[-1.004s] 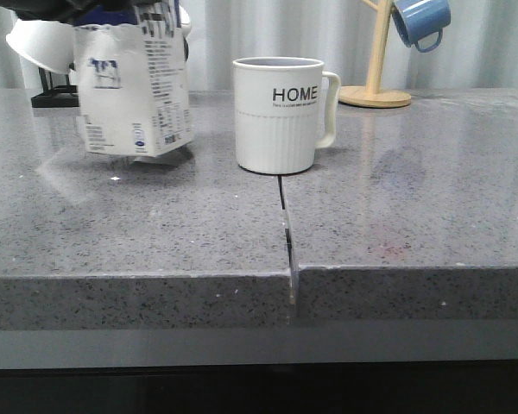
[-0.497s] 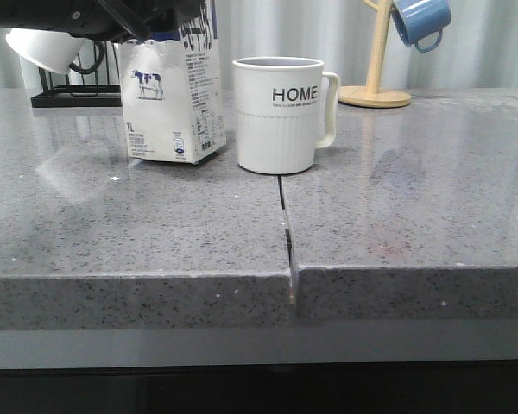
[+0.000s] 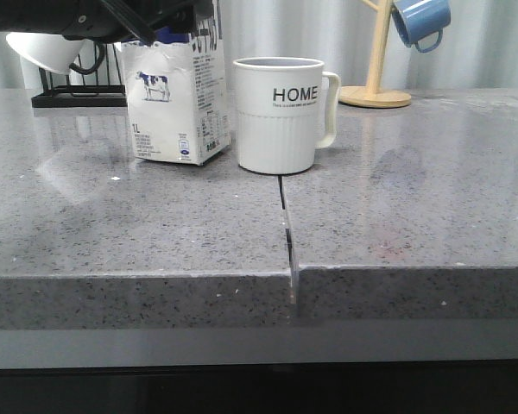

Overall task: Place milk next to cup
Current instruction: 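Carry the milk carton with the left gripper beside the HOME mug, then set the carton down, open the left gripper and withdraw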

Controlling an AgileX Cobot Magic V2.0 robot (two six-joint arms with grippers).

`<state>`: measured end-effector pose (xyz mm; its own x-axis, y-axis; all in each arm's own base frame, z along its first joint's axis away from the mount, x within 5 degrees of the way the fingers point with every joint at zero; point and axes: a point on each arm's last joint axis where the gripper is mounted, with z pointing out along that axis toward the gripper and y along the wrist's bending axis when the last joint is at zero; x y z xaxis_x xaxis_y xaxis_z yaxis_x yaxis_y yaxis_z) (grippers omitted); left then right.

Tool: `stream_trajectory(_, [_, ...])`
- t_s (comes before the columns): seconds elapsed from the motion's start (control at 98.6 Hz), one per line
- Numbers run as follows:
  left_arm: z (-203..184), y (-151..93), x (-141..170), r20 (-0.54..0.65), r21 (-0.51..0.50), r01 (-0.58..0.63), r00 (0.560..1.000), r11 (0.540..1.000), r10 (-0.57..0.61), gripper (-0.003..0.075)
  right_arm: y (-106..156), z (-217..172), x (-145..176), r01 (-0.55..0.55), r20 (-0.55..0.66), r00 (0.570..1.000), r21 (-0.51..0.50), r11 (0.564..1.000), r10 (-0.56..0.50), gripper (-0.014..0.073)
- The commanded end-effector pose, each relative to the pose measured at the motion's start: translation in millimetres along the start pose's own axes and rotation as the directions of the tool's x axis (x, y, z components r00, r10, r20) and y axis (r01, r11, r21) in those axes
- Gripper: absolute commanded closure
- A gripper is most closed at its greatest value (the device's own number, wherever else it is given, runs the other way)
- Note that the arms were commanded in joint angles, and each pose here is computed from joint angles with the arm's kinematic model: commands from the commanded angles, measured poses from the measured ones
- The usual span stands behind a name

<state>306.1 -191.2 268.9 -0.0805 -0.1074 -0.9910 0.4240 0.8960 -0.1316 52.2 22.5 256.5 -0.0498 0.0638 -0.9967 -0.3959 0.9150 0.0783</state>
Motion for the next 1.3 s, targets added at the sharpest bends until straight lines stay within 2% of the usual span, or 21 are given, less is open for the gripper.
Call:
stream_trajectory(0.0, [-4.3, -4.7, -29.4, 0.133, 0.013, 0.023, 0.991, 1.0, -0.025, 0.0094, 1.3, -0.9, -14.9, 0.007, 0.089, 0.996, -0.008, 1.0, -0.006, 0.0654])
stream_trajectory(0.335, [-22.3, -4.4, -41.6, 0.13, 0.024, 0.028, 0.991, 0.999, -0.03, 0.0094, 1.3, -0.9, -14.9, 0.007, 0.089, 0.996, -0.008, 1.0, -0.006, 0.0654])
stream_trajectory(0.659, [-53.4, 0.2, -44.4, 0.138, 0.025, 0.029, 0.99, 0.999, -0.032, 0.0095, 1.3, -0.9, -14.9, 0.007, 0.089, 0.996, -0.008, 1.0, -0.006, 0.0654])
stream_trajectory(0.73, [-63.4, 1.5, -46.6, 0.148, 0.026, 0.03, 0.988, 0.999, -0.033, 0.0115, 1.3, -0.9, -14.9, 0.007, 0.089, 0.996, -0.008, 1.0, -0.006, 0.0654])
stream_trajectory(0.801, [-74.7, 4.2, -49.5, 0.16, 0.02, 0.033, 0.986, 0.999, -0.035, 0.0165, 1.3, -0.9, -14.9, 0.007, 0.089, 0.996, -0.008, 1.0, -0.006, 0.0654])
stream_trajectory(0.872, [-86.8, 8.7, -53.1, 0.175, -0.002, 0.029, 0.984, 1.0, -0.029, 0.0254, 1.3, -0.9, -14.9, 0.007, 0.089, 0.996, -0.008, 1.0, -0.006, 0.0654])
stream_trajectory(1.125, [-131.5, 32.2, -68.3, 0.157, -0.092, -0.041, 0.986, 0.995, 0.055, 0.0734, 1.3, -0.9, -14.9, 0.007, 0.089, 0.996, -0.008, 1.0, -0.006, 0.0654])
stream_trajectory(1.287, [-162.5, 51.5, -79.2, 0.122, -0.159, -0.056, 0.99, 0.986, 0.076, 0.0741, 1.3, -0.9, -14.9, 0.007, 0.089, 0.996, -0.008, 1.0, -0.006, 0.0654])
